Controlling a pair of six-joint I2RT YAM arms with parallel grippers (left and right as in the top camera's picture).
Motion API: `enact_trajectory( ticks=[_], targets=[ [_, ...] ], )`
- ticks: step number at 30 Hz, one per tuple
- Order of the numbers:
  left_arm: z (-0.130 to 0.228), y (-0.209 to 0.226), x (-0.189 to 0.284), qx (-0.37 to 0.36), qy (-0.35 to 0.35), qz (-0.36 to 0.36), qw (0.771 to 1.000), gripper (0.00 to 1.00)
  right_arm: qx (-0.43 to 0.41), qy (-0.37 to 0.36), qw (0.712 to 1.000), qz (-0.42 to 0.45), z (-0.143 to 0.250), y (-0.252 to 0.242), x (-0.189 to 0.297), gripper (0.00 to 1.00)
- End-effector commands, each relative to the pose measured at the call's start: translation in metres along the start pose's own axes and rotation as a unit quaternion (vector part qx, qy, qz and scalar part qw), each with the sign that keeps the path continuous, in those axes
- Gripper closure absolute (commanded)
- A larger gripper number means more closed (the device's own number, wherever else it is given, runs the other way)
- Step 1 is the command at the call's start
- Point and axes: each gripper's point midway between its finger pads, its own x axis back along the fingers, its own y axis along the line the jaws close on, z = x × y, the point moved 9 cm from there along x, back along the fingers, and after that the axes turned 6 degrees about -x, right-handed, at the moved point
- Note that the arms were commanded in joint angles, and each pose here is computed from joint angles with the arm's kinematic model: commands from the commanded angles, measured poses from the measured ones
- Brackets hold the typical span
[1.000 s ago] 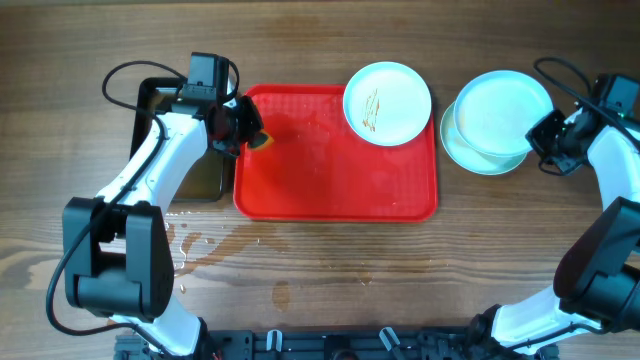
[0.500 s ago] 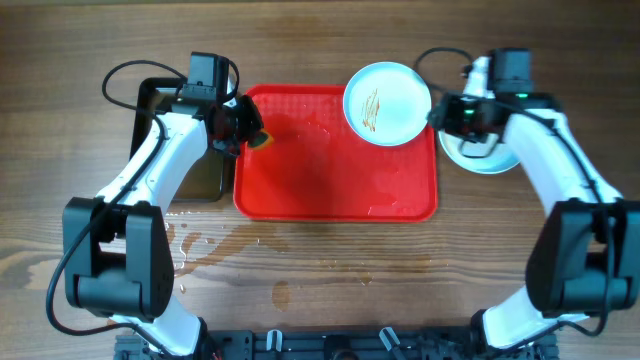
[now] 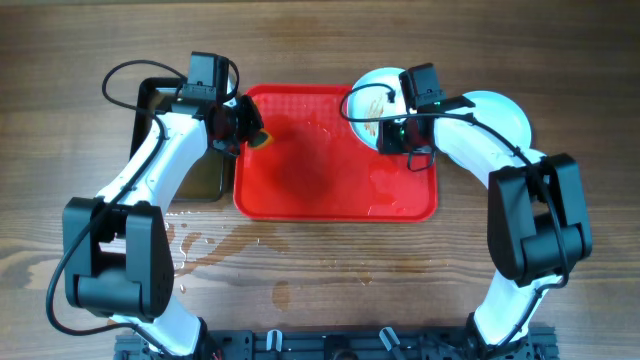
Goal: Clean dirty plates on tray and stack at the side
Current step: 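Grasp the last white plate rim with the right gripper, pull it center, then scrub the last plate with the left-held sponge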
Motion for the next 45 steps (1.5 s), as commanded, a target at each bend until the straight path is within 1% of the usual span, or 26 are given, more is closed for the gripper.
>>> enact_trajectory(
  ticks=[1, 2, 4, 6, 8, 9, 10, 11, 13, 14, 16, 18, 20, 25, 26, 27, 29, 32, 37, 42, 43, 45],
  targets=[
    [-0.007, -0.005, 0.009, -0.001, -0.018, 0.006, 1.0, 0.92, 0.028, 0.085, 0.995, -0.054, 0.025, 0.011, -0.002, 0.59],
    [-0.007, -0.005, 0.009, -0.001, -0.018, 0.007, 1.0, 0.92, 0.034, 0.103, 0.992, -0.061, 0.031, 0.015, 0.001, 0.6],
    [-0.008, -0.006, 0.009, -0.002, -0.021, 0.008, 1.0, 0.92, 0.053, 0.112, 0.99, -0.068, 0.039, 0.028, 0.01, 0.59],
    [-0.008, -0.006, 0.009, -0.002, -0.023, 0.009, 1.0, 0.92, 0.077, 0.107, 0.988, -0.075, 0.04, 0.042, 0.024, 0.59],
    [-0.008, -0.006, 0.009, -0.002, -0.022, 0.009, 1.0, 0.92, 0.115, 0.095, 0.985, -0.089, 0.038, 0.059, 0.044, 0.54],
    [-0.008, -0.006, 0.009, -0.002, -0.022, 0.009, 1.0, 0.92, 0.117, 0.079, 0.986, -0.084, 0.033, 0.062, 0.053, 0.52],
    [-0.008, -0.006, 0.009, -0.002, -0.022, 0.009, 1.0, 0.92, 0.092, 0.064, 0.992, -0.064, 0.026, 0.058, 0.056, 0.51],
    [-0.008, -0.006, 0.009, -0.002, -0.022, 0.009, 1.0, 0.92, 0.039, 0.037, 0.998, -0.024, 0.014, 0.045, 0.059, 0.49],
    [-0.008, -0.007, 0.009, -0.003, -0.022, 0.009, 1.0, 0.92, -0.039, -0.011, 0.999, 0.03, -0.004, 0.018, 0.062, 0.43],
    [-0.007, -0.008, 0.008, -0.005, -0.021, 0.01, 1.0, 0.92, -0.06, -0.03, 0.997, 0.044, -0.012, 0.006, 0.062, 0.43],
    [-0.004, -0.014, 0.007, -0.013, -0.02, 0.013, 1.0, 0.95, -0.083, -0.042, 0.995, 0.046, -0.022, -0.014, 0.059, 0.43],
    [-0.003, -0.017, 0.004, -0.018, -0.02, 0.016, 1.0, 0.96, -0.093, -0.032, 0.994, 0.052, -0.024, -0.024, 0.049, 0.43],
    [-0.002, -0.022, -0.005, -0.026, -0.018, 0.019, 0.999, 0.96, -0.072, -0.009, 0.997, 0.04, -0.023, -0.027, 0.029, 0.39],
    [0.001, -0.03, -0.01, -0.037, -0.019, 0.025, 0.999, 0.96, -0.082, 0.036, 0.995, 0.05, -0.016, -0.038, -0.014, 0.39],
    [0.001, -0.032, -0.01, -0.039, -0.021, 0.028, 0.999, 0.96, -0.083, 0.044, 0.995, 0.044, -0.014, -0.038, -0.019, 0.41],
    [0.001, -0.033, -0.011, -0.041, -0.023, 0.03, 0.998, 0.96, -0.082, 0.051, 0.995, 0.03, -0.013, -0.036, -0.021, 0.48],
    [0.003, -0.043, -0.013, -0.055, -0.028, 0.04, 0.997, 0.96, -0.078, 0.06, 0.995, 0.003, -0.012, -0.031, -0.023, 0.75],
    [0.01, -0.058, -0.016, -0.088, -0.031, 0.049, 0.994, 0.96, -0.067, 0.071, 0.995, -0.01, -0.008, -0.025, -0.023, 0.96],
    [0.023, -0.067, -0.035, -0.124, -0.031, 0.016, 0.992, 0.96, -0.064, 0.079, 0.995, -0.008, -0.005, -0.022, -0.024, 0.96],
    [0.037, -0.062, -0.085, -0.193, 0.007, 0.012, 0.981, 0.96, -0.047, 0.079, 0.996, -0.018, -0.005, -0.02, -0.024, 0.96],
    [0.04, -0.059, -0.094, -0.195, 0.015, 0.009, 0.981, 0.96, -0.047, 0.079, 0.996, -0.018, -0.005, -0.02, -0.024, 0.96],
    [0.051, -0.061, -0.109, -0.225, 0.052, 0.057, 0.971, 0.96, -0.045, 0.079, 0.996, -0.018, -0.005, -0.02, -0.024, 0.96]
  ],
)
